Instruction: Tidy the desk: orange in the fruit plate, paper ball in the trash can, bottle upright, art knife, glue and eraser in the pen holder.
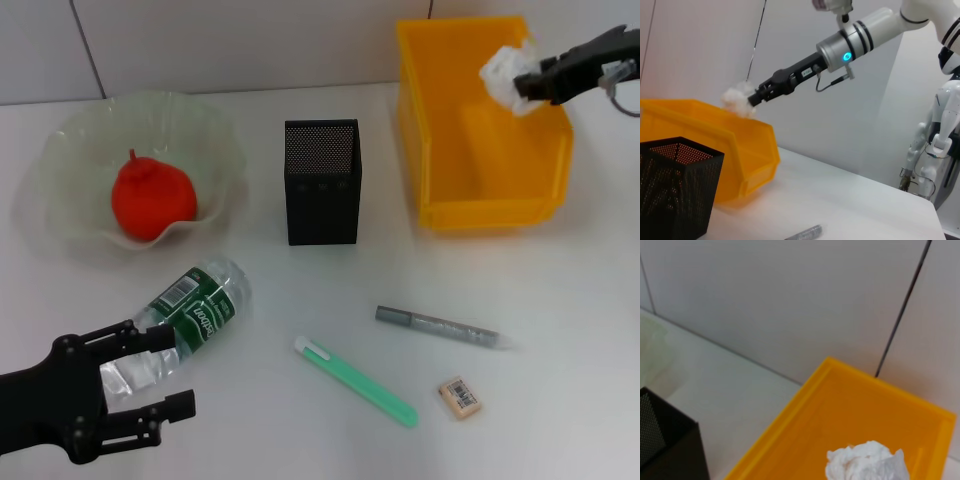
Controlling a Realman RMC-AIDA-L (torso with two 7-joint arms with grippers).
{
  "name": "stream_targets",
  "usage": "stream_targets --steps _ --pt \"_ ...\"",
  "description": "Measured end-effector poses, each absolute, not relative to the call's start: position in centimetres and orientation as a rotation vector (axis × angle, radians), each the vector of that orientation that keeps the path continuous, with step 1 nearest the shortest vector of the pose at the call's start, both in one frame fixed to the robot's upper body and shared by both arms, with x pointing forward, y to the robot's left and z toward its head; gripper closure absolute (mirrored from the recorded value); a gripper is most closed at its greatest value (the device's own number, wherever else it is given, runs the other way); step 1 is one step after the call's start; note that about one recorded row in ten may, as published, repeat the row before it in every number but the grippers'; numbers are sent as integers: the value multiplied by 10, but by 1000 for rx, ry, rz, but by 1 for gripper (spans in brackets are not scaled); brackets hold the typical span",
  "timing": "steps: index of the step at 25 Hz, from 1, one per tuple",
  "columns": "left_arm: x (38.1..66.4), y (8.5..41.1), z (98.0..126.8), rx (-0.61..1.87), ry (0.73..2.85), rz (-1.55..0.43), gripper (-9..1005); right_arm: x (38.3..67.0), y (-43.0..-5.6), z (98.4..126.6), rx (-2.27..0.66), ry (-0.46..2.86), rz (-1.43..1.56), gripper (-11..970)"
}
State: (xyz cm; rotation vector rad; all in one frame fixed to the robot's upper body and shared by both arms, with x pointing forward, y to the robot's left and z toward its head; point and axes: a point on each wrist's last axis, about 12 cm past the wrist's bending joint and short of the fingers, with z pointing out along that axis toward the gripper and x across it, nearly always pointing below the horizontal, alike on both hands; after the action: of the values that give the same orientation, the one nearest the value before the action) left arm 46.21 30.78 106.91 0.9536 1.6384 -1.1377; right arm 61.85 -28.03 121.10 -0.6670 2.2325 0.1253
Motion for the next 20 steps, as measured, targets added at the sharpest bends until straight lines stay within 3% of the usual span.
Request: stream_targets --steps 5,12,15,16,20 --pt "460 311 1069 938 1637 -1128 198 619 -278 1207 -662 2244 144 665" --pt "455 318 1070 919 1598 -1090 198 606 -273 1221 -681 2135 286 382" --pt "452 324 1073 879 1576 -1076 199 584 -268 1230 -769 1959 465 262" --pt "450 326 1073 861 1572 -1071 199 564 -269 1229 -823 1817 582 222" --pt "447 329 1073 842 1571 -1063 199 536 -277 1211 -851 1620 744 176"
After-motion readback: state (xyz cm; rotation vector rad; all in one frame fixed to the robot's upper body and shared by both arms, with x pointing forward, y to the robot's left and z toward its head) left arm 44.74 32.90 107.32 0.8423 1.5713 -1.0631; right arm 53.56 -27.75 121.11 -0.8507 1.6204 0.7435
